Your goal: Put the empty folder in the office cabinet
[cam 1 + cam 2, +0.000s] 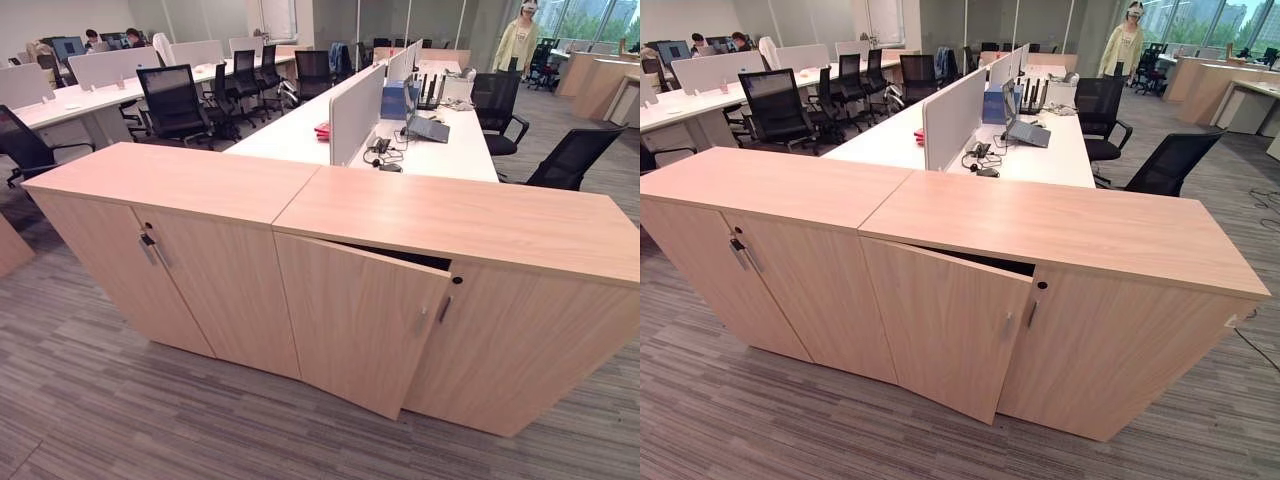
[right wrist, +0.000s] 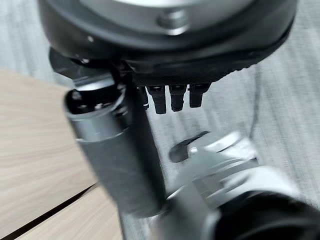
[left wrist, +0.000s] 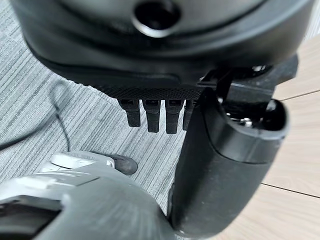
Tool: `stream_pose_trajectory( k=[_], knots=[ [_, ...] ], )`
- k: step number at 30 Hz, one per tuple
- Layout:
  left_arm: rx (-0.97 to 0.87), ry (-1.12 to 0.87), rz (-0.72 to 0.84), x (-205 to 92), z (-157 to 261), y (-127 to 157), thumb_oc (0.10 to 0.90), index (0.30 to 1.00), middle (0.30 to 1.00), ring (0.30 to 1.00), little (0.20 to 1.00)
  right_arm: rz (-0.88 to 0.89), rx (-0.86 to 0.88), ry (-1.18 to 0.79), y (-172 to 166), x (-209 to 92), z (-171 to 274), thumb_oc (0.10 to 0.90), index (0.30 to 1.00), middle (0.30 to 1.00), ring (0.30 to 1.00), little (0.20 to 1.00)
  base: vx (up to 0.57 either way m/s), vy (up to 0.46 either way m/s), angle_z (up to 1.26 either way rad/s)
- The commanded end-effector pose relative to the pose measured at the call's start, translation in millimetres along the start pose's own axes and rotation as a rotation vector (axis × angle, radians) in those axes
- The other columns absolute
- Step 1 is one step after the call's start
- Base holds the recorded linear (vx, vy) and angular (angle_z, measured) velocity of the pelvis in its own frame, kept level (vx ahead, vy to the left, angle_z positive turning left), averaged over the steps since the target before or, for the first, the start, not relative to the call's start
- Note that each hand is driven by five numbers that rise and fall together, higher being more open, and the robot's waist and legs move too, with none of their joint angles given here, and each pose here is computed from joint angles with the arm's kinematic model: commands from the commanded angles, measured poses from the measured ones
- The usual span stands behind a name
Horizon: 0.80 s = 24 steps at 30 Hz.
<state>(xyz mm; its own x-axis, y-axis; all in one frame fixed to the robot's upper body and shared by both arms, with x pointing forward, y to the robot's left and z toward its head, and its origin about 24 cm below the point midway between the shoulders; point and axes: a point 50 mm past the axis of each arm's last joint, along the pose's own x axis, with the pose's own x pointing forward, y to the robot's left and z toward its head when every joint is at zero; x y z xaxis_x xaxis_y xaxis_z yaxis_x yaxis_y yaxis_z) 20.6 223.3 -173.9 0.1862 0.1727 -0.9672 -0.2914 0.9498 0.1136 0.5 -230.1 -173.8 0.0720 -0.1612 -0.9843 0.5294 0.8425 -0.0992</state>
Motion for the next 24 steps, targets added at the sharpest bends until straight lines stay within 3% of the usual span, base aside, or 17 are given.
stream_pose_trajectory(
  k=[1,7,11,15,24],
  knots=[
    [0.144,0.091,-0.073,-1.7,-20.2,-25.2,0.800,0.900,0.900,0.900,0.900,0.027,-0.094,-0.010,10.3,0.8,17.2,0.800,0.900,0.900,0.900,0.900,0.00,0.041,-0.19],
    [0.352,-0.102,-0.097,3.7,38.2,-44.8,0.800,0.900,0.900,0.900,0.900,0.015,-0.181,-0.003,6.9,0.5,23.9,0.800,0.900,0.900,0.900,0.900,0.00,0.030,-0.08],
    [0.337,-0.305,-0.109,-1.2,87.2,-59.2,0.800,0.900,0.900,0.900,0.900,-0.006,-0.180,-0.042,3.0,-0.2,38.1,0.800,0.900,0.900,0.900,0.900,0.00,0.027,-0.02],
    [0.273,-0.319,-0.133,-2.4,86.3,-62.4,0.800,0.900,0.900,0.900,0.900,-0.017,-0.177,-0.051,2.0,-0.3,40.7,0.800,0.900,0.900,0.900,0.900,0.00,0.012,-0.02],
    [0.162,-0.074,-0.161,1.5,20.9,-55.7,0.800,0.900,0.900,0.900,0.900,-0.020,-0.166,-0.025,0.4,-0.2,32.2,0.800,0.900,0.900,0.900,0.900,0.01,0.010,-0.06]
  ],
)
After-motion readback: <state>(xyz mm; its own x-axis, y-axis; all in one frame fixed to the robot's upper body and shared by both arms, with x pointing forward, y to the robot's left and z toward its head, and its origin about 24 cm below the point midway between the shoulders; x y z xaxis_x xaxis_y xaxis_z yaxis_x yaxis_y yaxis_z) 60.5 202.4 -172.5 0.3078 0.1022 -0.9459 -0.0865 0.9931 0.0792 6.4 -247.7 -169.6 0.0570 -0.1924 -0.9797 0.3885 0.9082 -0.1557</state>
